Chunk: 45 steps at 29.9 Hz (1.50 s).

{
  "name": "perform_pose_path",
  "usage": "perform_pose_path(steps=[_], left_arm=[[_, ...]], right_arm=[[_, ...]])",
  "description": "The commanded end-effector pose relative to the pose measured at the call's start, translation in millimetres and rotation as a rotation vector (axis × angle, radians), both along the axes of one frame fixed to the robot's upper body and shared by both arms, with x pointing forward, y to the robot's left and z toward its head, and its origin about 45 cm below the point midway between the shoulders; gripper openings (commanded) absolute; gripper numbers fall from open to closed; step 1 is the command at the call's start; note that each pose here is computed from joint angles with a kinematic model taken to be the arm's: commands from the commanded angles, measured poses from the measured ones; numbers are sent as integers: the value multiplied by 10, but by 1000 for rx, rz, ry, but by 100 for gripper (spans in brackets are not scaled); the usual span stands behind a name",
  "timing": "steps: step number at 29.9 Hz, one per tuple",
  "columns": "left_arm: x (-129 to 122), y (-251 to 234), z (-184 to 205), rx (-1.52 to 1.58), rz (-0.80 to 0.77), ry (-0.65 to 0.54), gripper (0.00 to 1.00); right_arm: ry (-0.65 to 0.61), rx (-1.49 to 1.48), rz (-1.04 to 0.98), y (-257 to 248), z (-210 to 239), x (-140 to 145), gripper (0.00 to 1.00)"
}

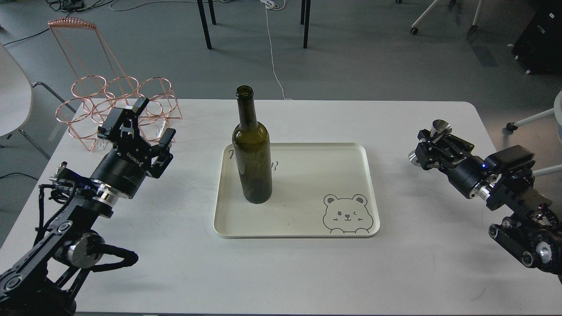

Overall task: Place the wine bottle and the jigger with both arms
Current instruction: 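Lift the jigger and carry it off the tray with the right gripper, then set the jigger down on the table beside the tray, release it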

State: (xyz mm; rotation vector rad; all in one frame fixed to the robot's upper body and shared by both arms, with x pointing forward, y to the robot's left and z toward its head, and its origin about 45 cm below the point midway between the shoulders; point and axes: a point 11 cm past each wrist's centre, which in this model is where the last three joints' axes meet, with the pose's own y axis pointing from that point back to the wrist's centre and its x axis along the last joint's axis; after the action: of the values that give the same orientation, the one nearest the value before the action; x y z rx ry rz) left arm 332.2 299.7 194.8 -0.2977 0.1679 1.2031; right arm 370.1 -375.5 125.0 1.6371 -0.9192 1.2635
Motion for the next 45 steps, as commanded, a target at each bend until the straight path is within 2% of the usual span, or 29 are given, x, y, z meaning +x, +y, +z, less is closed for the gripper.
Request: perform_pose_path(steps=[1, 10, 16, 19, 24, 27, 33, 39, 42, 45], left_arm=[[-1, 0, -4, 0, 0, 1, 98], [-5, -3, -5, -1, -2, 1, 98], [-5, -4, -8, -2, -1, 1, 98], [-5, -5, -10, -2, -1, 2, 98], [-5, -7, -4, -3, -2, 0, 98], [-9, -3, -15, -2, -1, 4, 98], [-14, -17, -23, -7, -2, 5, 98], [-19, -18, -29, -6, -4, 6, 98], [-19, -13, -25, -7, -4, 5, 98], [-19, -20, -22, -8, -4, 4, 98]], right_arm=[[40, 2, -42, -120, -150, -131, 13], [79, -14, -75, -229, -300, -254, 14], [92, -23, -63, -212, -335, -280, 29], [102, -32, -50, -192, -358, -295, 43], [104, -32, -41, -189, -356, -315, 76], [105, -28, -29, -168, -346, -334, 88], [154, -124, 3, -549, -231, -601, 93], [200, -146, 3, -781, -169, -901, 94], [222, -85, 24, -689, -120, -1072, 94], [225, 128, 28, -297, 25, -1144, 95]])
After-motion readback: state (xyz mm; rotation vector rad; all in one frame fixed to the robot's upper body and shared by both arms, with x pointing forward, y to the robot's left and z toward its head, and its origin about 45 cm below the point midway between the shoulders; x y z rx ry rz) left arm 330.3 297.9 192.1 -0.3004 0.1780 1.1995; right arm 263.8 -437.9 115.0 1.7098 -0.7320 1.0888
